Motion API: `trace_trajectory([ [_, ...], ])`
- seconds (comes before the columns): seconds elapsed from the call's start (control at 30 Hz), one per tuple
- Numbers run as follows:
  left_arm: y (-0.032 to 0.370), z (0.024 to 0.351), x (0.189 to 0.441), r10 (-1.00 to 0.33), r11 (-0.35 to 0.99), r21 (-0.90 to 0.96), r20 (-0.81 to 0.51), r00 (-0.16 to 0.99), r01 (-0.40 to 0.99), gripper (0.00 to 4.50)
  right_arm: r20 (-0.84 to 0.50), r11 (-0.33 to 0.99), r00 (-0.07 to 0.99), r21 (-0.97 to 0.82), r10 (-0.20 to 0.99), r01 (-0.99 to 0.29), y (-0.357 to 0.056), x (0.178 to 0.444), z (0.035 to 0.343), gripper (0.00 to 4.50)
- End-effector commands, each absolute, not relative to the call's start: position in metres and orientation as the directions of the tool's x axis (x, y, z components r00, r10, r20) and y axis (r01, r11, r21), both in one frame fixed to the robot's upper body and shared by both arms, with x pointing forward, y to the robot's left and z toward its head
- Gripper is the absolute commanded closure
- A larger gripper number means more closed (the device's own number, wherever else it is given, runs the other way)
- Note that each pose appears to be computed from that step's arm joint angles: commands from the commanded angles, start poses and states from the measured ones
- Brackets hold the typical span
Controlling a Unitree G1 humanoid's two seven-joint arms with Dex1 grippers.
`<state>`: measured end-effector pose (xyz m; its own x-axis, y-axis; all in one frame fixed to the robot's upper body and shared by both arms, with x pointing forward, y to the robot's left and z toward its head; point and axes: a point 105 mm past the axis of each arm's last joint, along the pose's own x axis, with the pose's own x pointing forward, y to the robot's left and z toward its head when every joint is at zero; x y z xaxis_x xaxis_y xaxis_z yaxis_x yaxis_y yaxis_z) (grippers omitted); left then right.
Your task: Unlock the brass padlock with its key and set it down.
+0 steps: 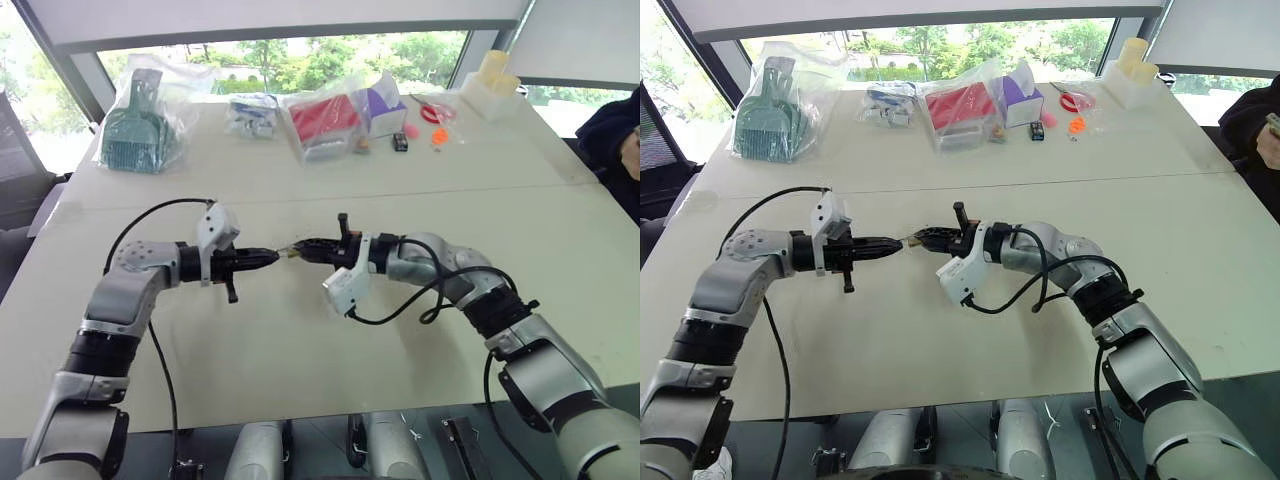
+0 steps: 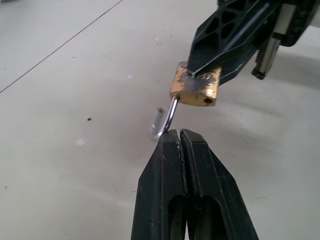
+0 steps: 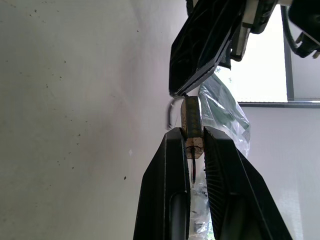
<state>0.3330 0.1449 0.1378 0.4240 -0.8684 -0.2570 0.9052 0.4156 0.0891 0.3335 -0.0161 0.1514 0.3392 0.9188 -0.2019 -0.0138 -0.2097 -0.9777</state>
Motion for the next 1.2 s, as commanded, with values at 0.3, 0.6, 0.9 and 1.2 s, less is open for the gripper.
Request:
trace_trajectory([
  [0.3,0.152,0.153,0.341,-0.856,0.460,0.123,-0.203,0.476,0.879,4.47,-0.129,-0.144,0.331,-0.989,0.935,0.020,-0.012,0.331,0.171,4.50],
  [0.6,0.170,0.145,0.334,-0.825,0.493,0.124,-0.247,0.508,0.861,4.47,-0.147,-0.133,0.487,-0.989,0.861,-0.064,-0.038,0.363,0.154,4.50],
  [0.9,0.162,0.147,0.329,-0.828,0.501,0.124,-0.220,0.516,0.856,4.50,-0.232,-0.182,0.519,-0.972,0.823,-0.145,-0.048,0.368,0.125,2.65],
  [1.2,0.159,0.150,0.320,-0.833,0.497,0.121,-0.211,0.511,0.859,4.50,-0.298,-0.146,0.540,-0.940,0.787,-0.307,-0.076,0.354,0.133,0.05],
])
